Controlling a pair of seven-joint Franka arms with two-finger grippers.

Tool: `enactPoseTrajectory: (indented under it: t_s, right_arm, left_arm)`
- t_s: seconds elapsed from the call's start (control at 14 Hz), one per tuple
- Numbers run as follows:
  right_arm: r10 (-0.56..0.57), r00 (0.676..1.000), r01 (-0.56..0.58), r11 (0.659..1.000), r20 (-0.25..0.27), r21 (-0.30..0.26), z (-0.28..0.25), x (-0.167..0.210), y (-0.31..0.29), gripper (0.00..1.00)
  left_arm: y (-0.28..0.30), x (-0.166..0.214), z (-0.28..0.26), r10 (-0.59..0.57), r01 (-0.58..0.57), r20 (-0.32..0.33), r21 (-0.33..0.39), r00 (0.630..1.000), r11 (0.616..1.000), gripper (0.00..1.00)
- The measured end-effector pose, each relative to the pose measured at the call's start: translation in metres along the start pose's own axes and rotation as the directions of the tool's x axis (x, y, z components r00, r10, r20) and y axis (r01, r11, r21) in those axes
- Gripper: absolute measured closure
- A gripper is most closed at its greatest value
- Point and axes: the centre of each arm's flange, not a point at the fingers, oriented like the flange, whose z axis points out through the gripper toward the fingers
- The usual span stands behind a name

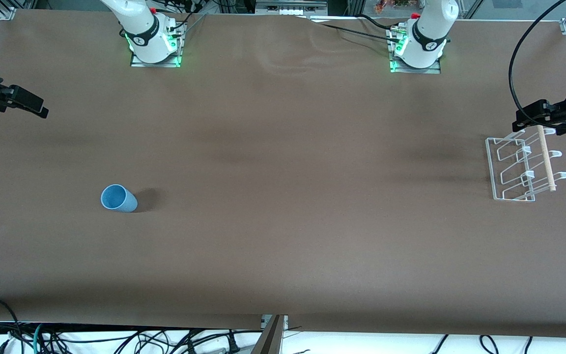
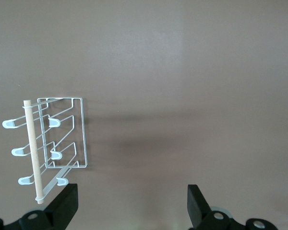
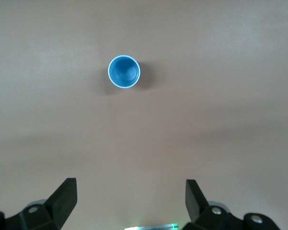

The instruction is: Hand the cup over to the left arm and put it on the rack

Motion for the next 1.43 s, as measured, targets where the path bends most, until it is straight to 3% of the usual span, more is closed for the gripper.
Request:
enactPoseTrajectory:
  t_s: [0.22,1.43]
  right_arm:
    - [0.0,1.0,0.0,1.0,0.024,-0.002,0.0017,-0.0027,0.0003,0.0]
    - [-0.003,1.0,0.003,1.0,0.028,-0.001,0.0024,-0.0029,-0.0012,0.0]
  left_arm:
    - [0.0014,0.0001,0.0,0.002,-0.002,0.0,0.0,1.0,1.0,0.0]
    - [-0.0006,0.0032,-0.0008,-0.001,0.001,-0.005,0.0,1.0,1.0,0.0]
